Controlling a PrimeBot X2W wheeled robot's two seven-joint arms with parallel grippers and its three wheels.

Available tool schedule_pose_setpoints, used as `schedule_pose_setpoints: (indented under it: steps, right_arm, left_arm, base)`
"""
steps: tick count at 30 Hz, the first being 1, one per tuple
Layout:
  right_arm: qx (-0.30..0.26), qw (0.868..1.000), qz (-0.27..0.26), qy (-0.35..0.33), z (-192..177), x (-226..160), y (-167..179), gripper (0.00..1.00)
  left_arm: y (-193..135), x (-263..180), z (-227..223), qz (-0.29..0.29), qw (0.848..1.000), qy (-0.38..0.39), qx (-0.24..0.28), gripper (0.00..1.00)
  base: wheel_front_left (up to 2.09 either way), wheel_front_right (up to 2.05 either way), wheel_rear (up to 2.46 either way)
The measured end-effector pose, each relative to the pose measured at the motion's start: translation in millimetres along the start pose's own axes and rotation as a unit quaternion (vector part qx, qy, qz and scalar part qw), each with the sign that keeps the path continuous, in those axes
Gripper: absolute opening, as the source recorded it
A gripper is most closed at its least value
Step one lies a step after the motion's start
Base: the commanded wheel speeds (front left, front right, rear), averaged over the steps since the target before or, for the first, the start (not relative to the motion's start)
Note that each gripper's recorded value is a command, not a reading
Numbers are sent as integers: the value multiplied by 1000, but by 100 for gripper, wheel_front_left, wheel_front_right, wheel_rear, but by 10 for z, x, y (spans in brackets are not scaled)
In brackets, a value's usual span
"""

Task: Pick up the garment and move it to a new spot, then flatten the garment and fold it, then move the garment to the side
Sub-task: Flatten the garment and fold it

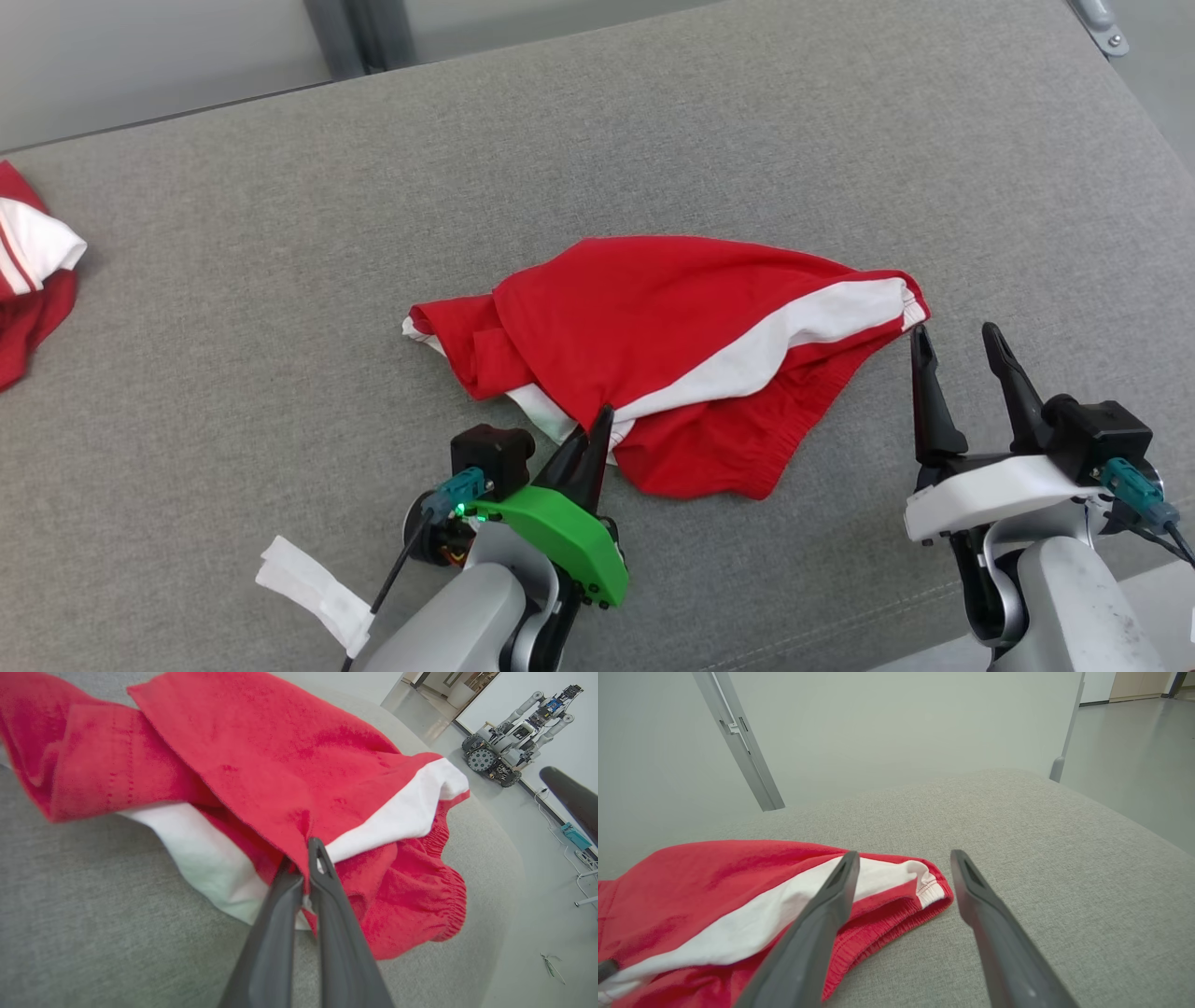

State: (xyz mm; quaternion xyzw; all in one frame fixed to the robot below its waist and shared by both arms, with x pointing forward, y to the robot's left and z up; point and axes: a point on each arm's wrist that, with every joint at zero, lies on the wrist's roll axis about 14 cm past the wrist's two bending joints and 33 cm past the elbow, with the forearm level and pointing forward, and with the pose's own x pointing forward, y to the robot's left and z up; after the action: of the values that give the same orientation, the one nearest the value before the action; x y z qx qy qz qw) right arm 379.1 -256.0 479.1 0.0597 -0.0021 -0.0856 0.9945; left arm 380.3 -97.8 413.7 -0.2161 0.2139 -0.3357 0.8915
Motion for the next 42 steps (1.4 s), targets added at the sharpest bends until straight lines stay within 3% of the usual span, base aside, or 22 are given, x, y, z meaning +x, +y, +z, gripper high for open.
schedule_pose_setpoints:
  steps: [13,23,29,42]
  right_arm:
    - [6,1000,28,-11,59,45,199,100]
    - [12,998,55,-20,110,31,387,100]
    - [15,997,69,-19,107,12,485,100]
    - [14,997,71,-14,79,-46,478,100]
  left_arm:
    - [135,-235,861,23,990,-140,15,0]
    - [426,-703,1144,75,978,-189,52,0]
    - [605,-959,1122,110,974,-186,61,0]
    - [933,-1089,533,158,981,-99,50,0]
  base:
    - [0,0,0]
    - [0,0,0]
    - [0,0,0]
    - [0,0,0]
